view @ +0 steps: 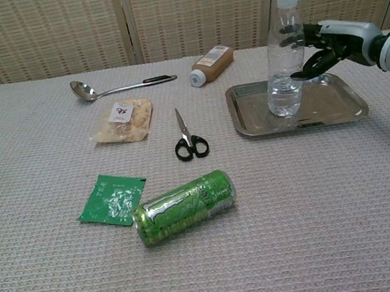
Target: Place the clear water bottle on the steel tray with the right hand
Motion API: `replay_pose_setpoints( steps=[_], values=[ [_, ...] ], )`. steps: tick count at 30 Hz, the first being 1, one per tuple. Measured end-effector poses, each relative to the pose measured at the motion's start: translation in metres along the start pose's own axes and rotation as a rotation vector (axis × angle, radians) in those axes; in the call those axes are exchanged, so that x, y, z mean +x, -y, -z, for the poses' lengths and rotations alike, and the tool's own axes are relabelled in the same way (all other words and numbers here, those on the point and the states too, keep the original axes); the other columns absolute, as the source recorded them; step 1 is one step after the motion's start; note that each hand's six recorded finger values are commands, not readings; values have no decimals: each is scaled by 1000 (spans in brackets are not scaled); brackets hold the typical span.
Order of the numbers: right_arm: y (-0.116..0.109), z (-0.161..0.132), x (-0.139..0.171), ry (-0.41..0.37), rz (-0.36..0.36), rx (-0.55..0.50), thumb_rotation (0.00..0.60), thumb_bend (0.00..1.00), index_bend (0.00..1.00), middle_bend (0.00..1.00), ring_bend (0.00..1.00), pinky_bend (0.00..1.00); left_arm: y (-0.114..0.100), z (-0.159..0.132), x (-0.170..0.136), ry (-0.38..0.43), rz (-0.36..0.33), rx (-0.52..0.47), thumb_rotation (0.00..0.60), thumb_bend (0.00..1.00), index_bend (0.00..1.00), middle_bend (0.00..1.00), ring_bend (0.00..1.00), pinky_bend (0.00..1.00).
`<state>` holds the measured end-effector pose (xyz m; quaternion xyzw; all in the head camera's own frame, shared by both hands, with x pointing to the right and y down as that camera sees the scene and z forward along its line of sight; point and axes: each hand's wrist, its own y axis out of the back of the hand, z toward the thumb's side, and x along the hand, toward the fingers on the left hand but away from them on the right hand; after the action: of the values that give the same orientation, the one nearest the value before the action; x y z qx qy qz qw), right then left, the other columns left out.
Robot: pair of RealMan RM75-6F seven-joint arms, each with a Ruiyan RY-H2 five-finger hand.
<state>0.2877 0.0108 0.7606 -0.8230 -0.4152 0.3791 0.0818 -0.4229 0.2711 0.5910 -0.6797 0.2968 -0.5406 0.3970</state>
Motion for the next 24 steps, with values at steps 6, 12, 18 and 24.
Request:
replay_pose_setpoints(
  steps=[6,12,18,24],
  values=[
    [-7,3,3,5,12,19,600,5,0,0,0,273,1,-1,0,1,2,0,600,582,320,268,182,387],
    [-18,4,11,-15,25,116,600,5,0,0,0,203,0,0,0,-3,-1,-6,600,583,320,268,182,387],
    [-42,13,36,-40,94,343,600,4,0,0,0,148,0,-1,-1,3,1,-7,600,582,320,269,182,387],
    [-60,33,88,-11,175,579,600,3,0,0,0,114,1,-2,-1,4,6,4,600,582,320,269,182,387]
  ],
)
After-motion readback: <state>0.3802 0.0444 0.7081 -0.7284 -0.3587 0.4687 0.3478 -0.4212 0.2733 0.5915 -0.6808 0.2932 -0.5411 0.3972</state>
